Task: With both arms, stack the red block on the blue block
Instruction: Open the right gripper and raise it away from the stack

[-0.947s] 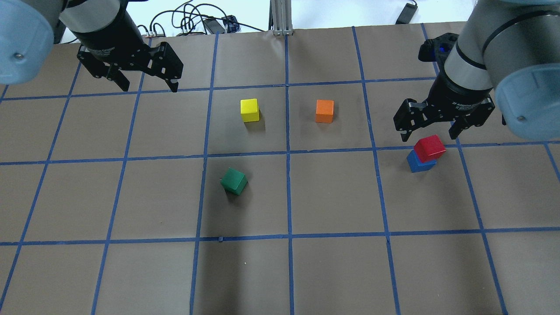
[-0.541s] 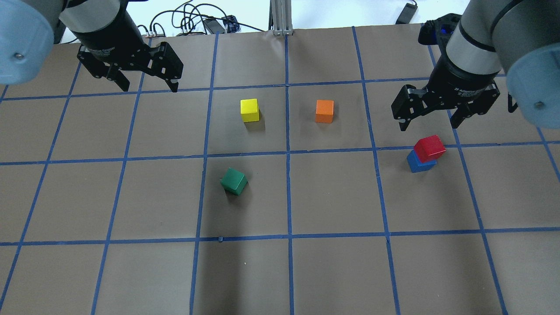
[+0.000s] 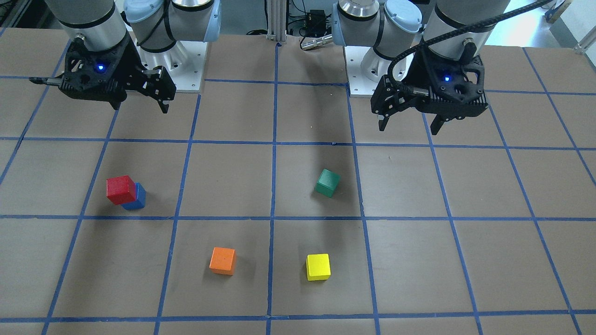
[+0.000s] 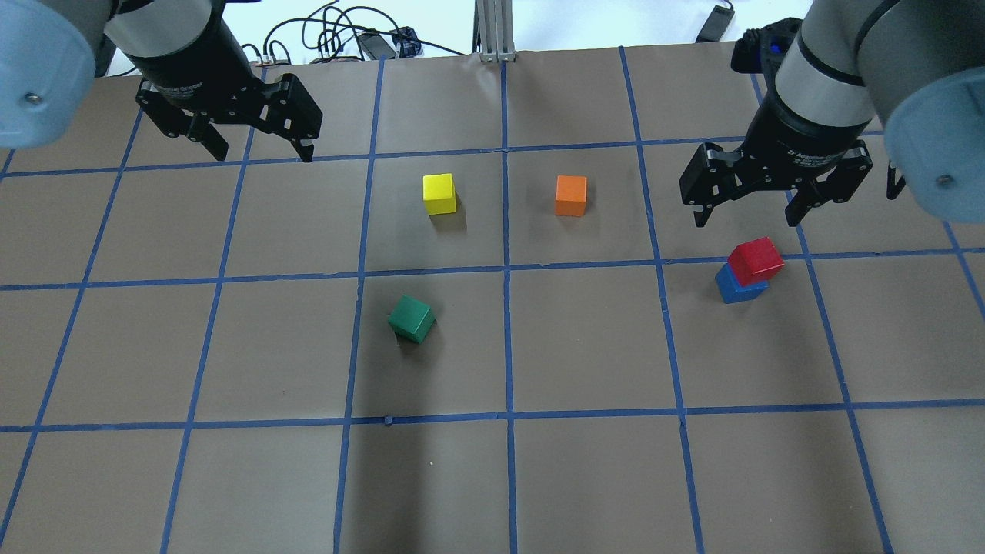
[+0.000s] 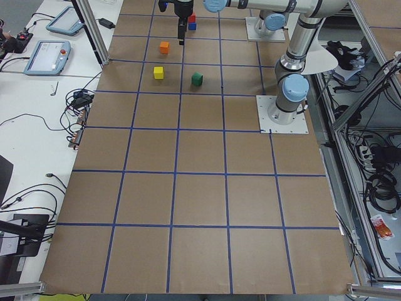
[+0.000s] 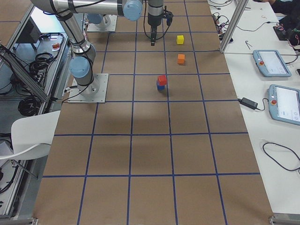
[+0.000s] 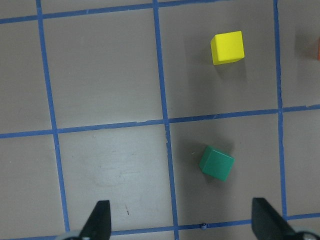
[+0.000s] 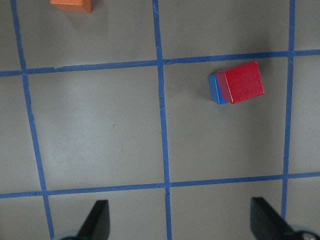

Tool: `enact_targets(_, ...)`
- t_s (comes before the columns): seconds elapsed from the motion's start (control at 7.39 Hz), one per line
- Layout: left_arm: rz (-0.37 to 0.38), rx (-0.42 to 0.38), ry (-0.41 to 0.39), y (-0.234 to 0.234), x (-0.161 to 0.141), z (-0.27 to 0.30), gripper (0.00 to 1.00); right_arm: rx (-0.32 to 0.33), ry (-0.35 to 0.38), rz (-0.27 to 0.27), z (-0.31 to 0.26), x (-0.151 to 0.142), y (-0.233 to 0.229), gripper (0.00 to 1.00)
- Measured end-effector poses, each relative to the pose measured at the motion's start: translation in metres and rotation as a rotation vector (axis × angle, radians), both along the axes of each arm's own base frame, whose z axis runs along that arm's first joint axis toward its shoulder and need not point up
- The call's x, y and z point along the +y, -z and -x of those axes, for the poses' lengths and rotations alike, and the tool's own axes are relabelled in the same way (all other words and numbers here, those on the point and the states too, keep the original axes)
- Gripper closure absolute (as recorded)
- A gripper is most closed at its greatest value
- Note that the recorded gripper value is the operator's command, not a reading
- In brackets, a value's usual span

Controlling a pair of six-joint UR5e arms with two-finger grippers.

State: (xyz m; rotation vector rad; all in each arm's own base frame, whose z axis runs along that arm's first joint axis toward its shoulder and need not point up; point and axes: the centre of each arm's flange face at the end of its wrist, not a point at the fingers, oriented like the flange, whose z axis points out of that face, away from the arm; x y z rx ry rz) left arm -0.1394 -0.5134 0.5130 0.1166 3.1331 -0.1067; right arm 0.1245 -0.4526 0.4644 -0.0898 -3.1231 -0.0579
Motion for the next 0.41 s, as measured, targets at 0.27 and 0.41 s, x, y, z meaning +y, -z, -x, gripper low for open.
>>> enact_targets(0.27, 0.000, 0.000, 0.000, 0.0000, 0.0000, 0.0000, 0.00, 0.001, 0.001, -0.002, -0.0002, 0.0011, 0.0008, 0.00)
enact_targets(0.41, 0.000, 0.000, 0.000, 0.0000, 0.0000, 0.0000, 0.00, -0.002, 0.001, -0.002, -0.0005, 0.0016, 0.0013, 0.00)
